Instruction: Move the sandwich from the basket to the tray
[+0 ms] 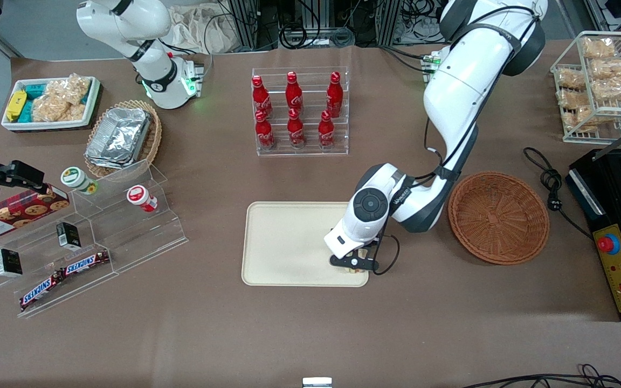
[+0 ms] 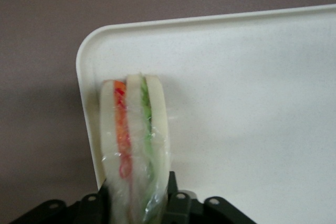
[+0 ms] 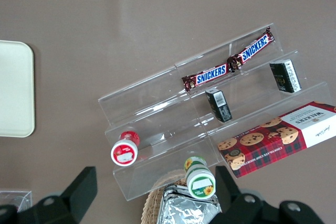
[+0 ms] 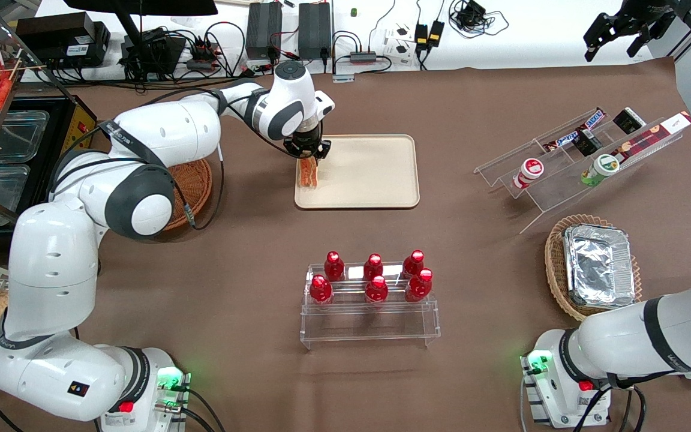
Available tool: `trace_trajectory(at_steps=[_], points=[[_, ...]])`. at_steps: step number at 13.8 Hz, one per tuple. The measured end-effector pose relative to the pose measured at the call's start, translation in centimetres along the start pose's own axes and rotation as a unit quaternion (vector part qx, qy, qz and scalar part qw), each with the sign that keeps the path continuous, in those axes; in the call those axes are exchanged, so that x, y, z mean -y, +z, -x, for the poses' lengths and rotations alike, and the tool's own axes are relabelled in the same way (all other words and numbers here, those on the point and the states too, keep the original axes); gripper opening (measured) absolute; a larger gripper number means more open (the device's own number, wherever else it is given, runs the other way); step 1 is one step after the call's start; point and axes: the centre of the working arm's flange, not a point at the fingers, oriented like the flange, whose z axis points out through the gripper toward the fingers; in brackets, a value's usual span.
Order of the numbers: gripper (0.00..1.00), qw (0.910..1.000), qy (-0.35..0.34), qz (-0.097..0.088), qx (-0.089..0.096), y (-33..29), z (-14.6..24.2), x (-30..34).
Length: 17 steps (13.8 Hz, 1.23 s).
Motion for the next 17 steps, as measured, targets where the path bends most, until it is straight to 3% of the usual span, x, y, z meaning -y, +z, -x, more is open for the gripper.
trace_trajectory(at_steps=[3,5,8,12,17], points=[[0.80,0.9997,-0.020,-0.012,0.005,-2.4,-0.7,0.1],[0.99,0.9993,-0.029,-0.024,0.001,-7.5,-1.6,0.7],[1.00,0.9966,-0.068,-0.043,-0.016,-18.0,-3.0,5.7],[1.00,0.9945,-0.074,-0.073,-0.014,-29.7,-2.9,17.3],[1.00,0.9930,-0.079,-0.084,-0.025,-35.3,-2.7,29.5]])
